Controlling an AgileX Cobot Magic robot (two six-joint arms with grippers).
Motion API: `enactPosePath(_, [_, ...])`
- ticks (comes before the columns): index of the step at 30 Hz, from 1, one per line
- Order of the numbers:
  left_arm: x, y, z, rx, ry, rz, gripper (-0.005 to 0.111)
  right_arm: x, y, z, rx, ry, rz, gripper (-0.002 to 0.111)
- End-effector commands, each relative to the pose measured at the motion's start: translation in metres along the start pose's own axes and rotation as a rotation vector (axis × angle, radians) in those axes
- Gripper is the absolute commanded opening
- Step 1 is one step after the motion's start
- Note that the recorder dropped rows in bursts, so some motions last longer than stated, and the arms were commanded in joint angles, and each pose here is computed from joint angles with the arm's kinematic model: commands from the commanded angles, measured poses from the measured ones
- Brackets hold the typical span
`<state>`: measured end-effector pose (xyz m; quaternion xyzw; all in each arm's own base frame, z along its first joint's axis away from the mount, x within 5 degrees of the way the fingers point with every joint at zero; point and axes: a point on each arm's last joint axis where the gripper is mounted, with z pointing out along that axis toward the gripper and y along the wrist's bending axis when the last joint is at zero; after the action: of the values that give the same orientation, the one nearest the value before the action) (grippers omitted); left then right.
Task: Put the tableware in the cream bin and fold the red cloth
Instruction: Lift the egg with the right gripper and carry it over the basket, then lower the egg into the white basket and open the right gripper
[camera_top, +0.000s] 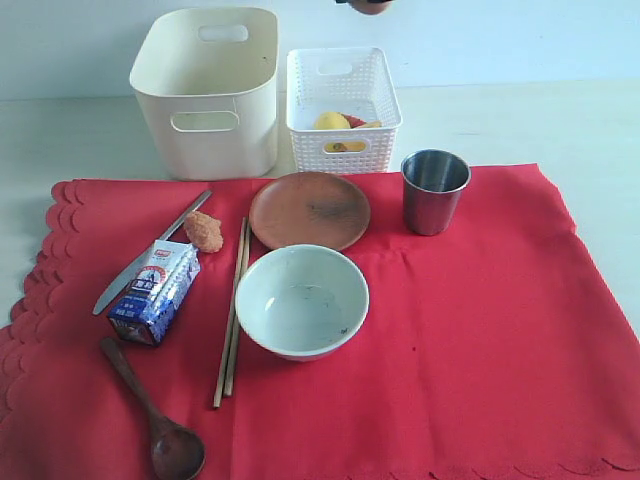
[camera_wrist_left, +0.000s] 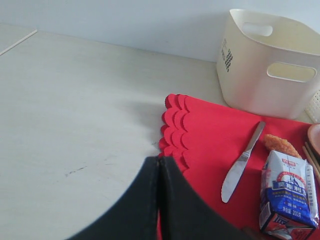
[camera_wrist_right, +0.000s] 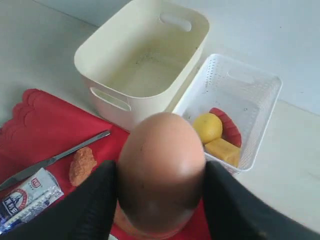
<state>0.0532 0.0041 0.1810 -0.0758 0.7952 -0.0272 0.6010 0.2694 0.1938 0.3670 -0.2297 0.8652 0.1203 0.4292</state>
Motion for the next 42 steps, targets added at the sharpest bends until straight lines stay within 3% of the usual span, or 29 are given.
enactPosePath(1, [0.0, 0.0, 0.0, 0.007, -0.008, 0.009, 0.0, -0.007, -0.009, 0.028, -0.005, 0.033, -0.004, 0.0])
enactPosePath(14, [0.0, 0.0, 0.0, 0.007, -0.008, 0.009, 0.0, -0.008, -0.067, 0.149, 0.019, 0.176, 0.186, 0.0])
enactPosePath(29, [0.0, 0.0, 0.0, 0.007, -0.008, 0.009, 0.0, 0.001, -0.095, 0.227, 0.012, 0.181, 0.168, 0.0])
enactPosePath(42, [0.0, 0.0, 0.0, 0.007, -0.008, 0.009, 0.0, 0.025, -0.113, 0.263, 0.046, 0.164, 0.167, 0.0])
